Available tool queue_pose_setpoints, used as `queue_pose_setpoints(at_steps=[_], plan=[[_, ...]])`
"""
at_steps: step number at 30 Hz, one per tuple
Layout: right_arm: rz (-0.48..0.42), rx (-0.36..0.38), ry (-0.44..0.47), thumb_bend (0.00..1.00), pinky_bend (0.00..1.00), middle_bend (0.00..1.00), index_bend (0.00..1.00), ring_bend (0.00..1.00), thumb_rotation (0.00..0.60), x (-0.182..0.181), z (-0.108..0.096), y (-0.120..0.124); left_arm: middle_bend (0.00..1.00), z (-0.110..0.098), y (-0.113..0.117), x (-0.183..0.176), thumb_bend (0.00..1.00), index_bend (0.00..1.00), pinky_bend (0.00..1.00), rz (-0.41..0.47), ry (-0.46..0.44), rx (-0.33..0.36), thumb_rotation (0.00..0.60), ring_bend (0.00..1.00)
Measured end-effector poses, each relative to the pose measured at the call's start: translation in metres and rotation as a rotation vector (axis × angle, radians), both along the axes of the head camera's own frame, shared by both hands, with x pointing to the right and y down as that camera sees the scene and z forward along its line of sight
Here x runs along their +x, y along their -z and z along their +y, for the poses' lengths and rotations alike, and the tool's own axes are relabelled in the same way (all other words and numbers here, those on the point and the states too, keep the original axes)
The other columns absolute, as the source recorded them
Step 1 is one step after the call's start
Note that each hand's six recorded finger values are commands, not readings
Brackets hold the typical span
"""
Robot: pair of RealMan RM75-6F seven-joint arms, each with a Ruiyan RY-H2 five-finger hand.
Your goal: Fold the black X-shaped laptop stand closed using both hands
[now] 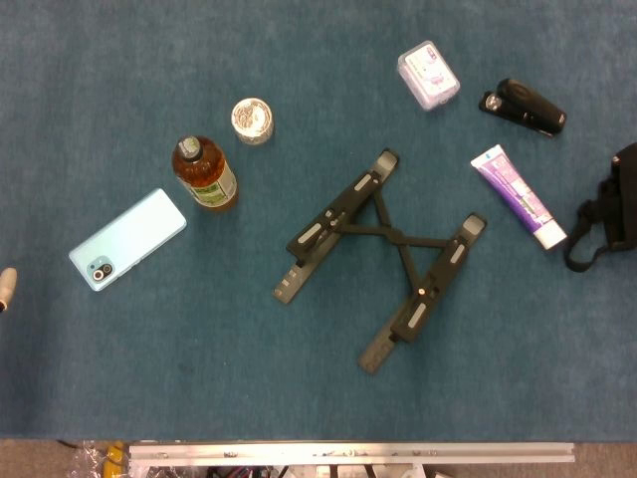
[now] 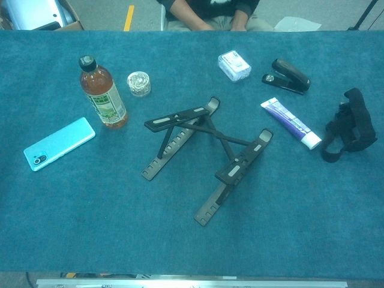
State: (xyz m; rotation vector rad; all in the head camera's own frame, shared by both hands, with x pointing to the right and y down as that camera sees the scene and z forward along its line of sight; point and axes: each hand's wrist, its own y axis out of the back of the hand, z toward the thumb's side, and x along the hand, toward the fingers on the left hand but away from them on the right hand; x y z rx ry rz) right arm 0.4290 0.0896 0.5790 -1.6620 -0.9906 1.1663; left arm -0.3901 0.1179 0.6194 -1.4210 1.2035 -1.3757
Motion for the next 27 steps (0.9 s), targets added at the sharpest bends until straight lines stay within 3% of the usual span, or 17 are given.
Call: queue_pose_setpoints(at_steps=[13, 20, 27], plan=[[-0.066, -0.014, 0.058, 0.20, 0.06, 0.29, 0.11, 0.20, 0.600, -0.019, 0.000, -0.003, 0.17, 0.002, 0.005, -0.003, 0.28, 0.19, 0.14, -0.004, 0.008, 0.010, 0.600, 0.14], [-0.125, -0.052, 0.148, 0.20, 0.06, 0.29, 0.11, 0.20, 0.600, -0.049, 0.001, -0.007, 0.17, -0.001, 0.008, -0.003, 0.28, 0.19, 0.14, -0.007, 0.009, 0.013, 0.600, 0.14], [-0.195, -0.087, 0.274, 0.10, 0.06, 0.29, 0.11, 0.19, 0.600, -0.094, 0.006, -0.011, 0.17, -0.006, 0.012, 0.002, 0.28, 0.19, 0.14, -0.006, -0.008, 0.027, 0.600, 0.14]])
